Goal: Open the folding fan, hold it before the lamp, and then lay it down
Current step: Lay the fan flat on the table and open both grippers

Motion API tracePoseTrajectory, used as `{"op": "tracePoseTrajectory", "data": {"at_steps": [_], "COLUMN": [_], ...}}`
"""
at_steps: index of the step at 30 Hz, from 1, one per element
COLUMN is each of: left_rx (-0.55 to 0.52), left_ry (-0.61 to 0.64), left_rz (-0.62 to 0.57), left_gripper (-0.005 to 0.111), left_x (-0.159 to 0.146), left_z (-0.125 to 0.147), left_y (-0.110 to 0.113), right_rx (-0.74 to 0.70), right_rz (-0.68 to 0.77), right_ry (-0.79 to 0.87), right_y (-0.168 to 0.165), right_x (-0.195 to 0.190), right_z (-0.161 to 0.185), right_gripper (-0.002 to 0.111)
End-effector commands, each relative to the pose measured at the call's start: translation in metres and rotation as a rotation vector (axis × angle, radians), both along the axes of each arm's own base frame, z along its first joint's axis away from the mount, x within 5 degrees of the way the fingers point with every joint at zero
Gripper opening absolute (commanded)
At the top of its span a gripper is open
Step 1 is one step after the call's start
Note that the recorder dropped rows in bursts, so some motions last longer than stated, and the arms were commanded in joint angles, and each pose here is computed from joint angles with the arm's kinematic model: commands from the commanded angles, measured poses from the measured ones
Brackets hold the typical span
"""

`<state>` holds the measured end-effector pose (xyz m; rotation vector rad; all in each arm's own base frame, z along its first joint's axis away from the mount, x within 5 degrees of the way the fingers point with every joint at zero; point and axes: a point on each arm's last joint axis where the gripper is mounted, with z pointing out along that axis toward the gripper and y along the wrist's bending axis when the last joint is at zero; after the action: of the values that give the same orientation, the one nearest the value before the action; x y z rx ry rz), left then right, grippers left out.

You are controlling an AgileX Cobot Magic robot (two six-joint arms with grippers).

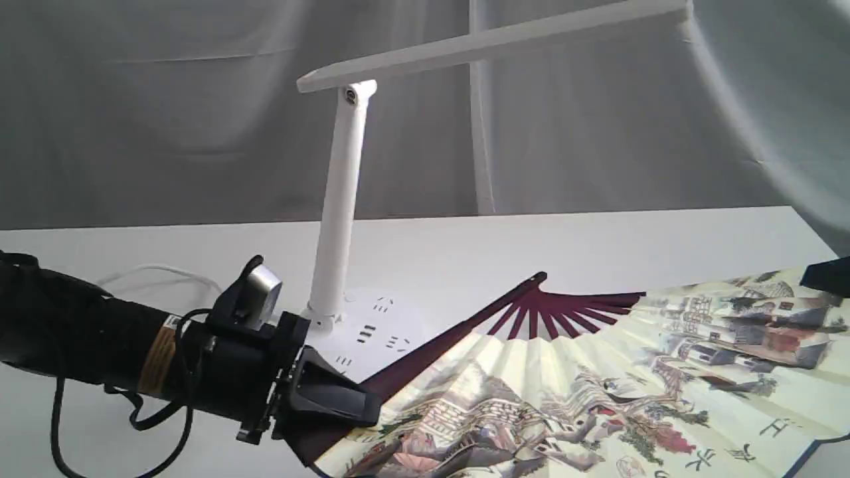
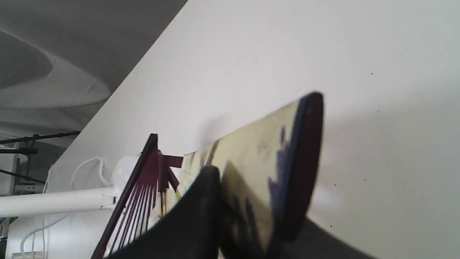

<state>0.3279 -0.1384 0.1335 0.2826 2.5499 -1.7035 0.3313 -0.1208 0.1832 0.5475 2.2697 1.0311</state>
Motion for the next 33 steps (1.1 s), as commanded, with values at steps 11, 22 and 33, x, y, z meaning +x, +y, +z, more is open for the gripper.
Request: {"op": "tracePoseTrajectory", "data": {"at_steps": [11,22,33], "left_rx": [0.056,0.006,0.069], "left_ry": [-0.107,-0.076,-0.130], "left_rz": [0.038,0.049,0.028], "left_gripper": [0.000,0.000,0.000], "left_x": [0.004,0.028,0.026], "left_z": [-0.009,-0.024,-0.028], "left_y": [-0.017,-0.029,-0.047], "right_rx": [-0.254,-0.348,-0.226], "right_rz": [-0.070,-0.166,-0.168], "right_ry": [0.026,0.046,0.093], "right_y": [-0.017,-0.029,-0.029], "right_x": [0.000,0.003,0.012], "right_z": [-0.011,-0.016,-0.061], "right_gripper": [0.000,0.000,0.000]}}
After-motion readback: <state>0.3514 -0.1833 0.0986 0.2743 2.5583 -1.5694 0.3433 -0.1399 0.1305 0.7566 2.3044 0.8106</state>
